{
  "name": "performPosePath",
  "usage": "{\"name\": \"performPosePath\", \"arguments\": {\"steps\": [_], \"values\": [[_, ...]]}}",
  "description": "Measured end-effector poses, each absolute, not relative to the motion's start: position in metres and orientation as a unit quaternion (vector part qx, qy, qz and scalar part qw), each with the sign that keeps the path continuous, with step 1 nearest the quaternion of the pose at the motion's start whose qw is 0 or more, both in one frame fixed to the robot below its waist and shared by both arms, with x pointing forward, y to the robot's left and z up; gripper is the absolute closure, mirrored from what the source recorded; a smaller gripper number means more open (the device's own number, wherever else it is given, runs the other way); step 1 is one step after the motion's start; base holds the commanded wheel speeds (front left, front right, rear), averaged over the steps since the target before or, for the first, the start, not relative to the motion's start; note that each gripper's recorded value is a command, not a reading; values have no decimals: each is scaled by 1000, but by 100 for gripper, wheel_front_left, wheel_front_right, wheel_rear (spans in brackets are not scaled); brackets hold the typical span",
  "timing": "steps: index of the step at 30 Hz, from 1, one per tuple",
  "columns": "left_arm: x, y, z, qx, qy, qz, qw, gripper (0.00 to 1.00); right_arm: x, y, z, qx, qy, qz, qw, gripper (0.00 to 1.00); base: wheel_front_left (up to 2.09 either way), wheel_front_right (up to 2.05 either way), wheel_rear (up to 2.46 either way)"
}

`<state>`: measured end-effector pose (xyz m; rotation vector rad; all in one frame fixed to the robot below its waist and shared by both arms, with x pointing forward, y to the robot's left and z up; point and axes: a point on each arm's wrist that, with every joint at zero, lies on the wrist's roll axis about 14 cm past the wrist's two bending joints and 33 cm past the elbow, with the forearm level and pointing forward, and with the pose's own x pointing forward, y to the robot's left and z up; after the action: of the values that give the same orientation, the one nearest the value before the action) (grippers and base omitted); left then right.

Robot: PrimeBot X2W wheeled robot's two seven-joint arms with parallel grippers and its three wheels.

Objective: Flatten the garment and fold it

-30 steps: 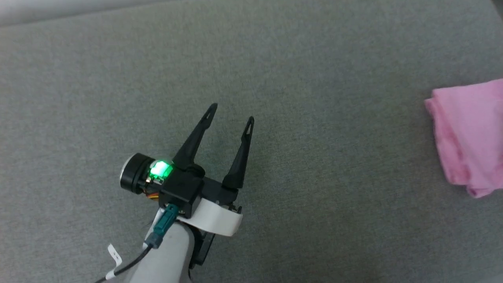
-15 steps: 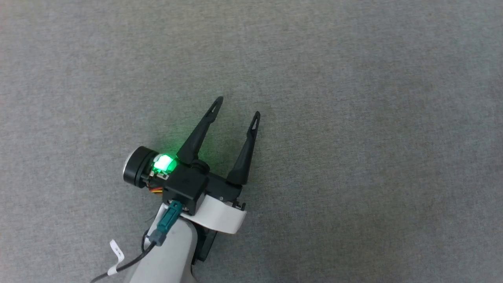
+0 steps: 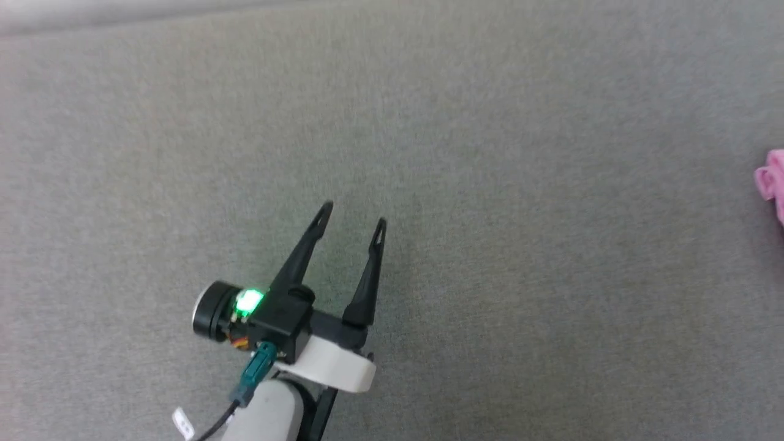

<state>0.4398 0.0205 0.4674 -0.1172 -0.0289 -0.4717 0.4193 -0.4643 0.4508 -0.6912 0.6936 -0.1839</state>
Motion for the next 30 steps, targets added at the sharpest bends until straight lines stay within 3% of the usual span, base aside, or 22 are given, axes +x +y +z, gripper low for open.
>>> {"name": "performPosePath", "arguments": {"steps": [9, 16, 21, 30], "values": [[416, 57, 509, -45, -54, -177, 982, 0, 454, -387, 572, -258, 84, -55, 961, 0, 0, 0, 0], [403, 91, 535, -36, -86, -127, 988, 0, 439, -309, 631, -167, -78, -8, 983, 0, 0, 0, 0], [391, 117, 537, -22, -87, -81, 993, 0, 417, -267, 629, -101, -120, 15, 988, 0, 0, 0, 0], [375, 144, 527, 0, -71, -42, 997, 0, 394, -211, 576, -17, -88, 44, 995, 0, 0, 0, 0]]}}
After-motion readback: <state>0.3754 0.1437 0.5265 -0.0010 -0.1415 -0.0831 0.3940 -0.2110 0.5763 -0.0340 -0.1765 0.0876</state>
